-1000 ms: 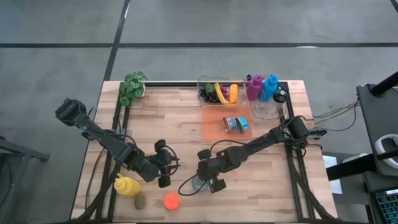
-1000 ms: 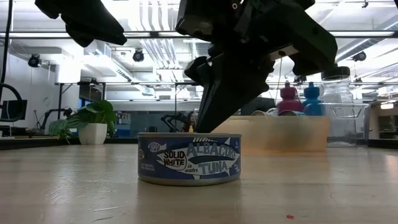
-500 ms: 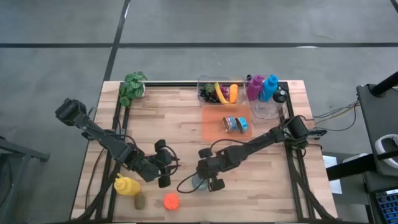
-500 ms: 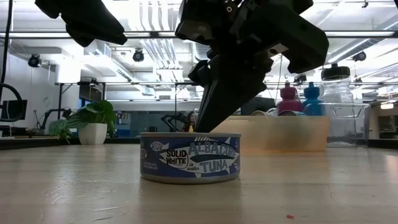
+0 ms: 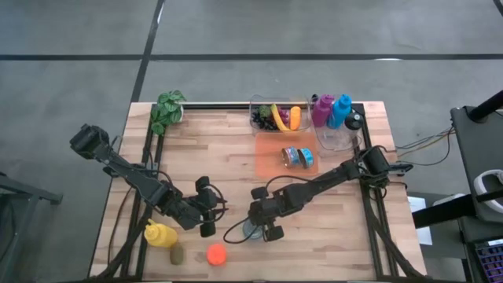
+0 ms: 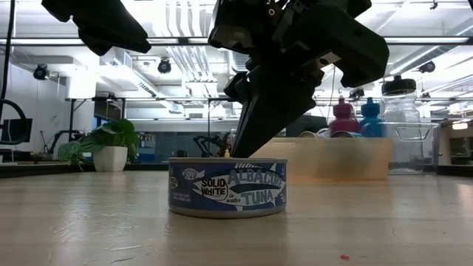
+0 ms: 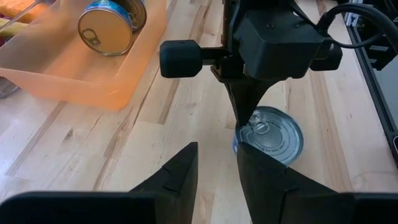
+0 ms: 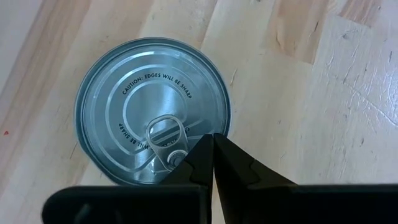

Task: Pick & Place Food Item
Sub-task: Put the blue tuna can into the orange bin

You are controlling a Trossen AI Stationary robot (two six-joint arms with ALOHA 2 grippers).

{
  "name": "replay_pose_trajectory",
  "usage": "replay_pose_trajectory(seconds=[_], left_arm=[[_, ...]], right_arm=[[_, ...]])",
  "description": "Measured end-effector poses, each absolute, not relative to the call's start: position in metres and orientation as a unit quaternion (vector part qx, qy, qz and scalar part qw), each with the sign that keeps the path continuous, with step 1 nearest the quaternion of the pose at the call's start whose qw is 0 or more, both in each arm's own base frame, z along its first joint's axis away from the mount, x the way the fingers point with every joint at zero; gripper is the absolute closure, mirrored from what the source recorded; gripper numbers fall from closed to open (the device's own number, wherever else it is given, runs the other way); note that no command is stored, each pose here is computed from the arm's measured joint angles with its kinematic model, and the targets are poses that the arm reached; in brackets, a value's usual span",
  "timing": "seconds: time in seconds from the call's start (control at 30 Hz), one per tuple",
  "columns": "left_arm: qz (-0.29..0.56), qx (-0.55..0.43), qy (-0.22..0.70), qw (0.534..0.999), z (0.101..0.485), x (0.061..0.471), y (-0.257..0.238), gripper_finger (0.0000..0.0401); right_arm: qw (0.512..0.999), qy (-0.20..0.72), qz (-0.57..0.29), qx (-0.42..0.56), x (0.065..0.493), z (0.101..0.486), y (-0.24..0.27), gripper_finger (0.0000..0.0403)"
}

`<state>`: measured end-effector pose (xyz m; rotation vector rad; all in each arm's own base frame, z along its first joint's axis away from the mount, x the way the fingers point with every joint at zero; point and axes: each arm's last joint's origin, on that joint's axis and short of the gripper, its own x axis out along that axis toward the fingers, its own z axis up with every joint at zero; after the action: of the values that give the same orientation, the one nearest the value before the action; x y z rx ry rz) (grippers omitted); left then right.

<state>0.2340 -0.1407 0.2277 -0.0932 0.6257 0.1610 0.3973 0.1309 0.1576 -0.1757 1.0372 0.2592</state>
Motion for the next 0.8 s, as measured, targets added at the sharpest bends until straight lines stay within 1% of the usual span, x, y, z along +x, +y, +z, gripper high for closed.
replay_pose_trajectory(seconds=[0.3,0.5,0.8], left_arm=[[0.079,-0.046,0.307,0.947,0.228,0.234,-0.141,0.0283],[0.079,-0.046,0.307,0.947,0.228,0.234,-0.141,0.0283],[0.079,-0.047,0.307,0.947,0.228,0.234,-0.141,0.0283]], right_arm=[[0.857,0.496,0.117,-0.074,0.397,0.157,0.129,0.0394],[0.857,0.505,0.092,-0.041,0.397,0.154,0.123,0.0394],[0.857,0.506,0.089,-0.040,0.398,0.154,0.120,0.0394]])
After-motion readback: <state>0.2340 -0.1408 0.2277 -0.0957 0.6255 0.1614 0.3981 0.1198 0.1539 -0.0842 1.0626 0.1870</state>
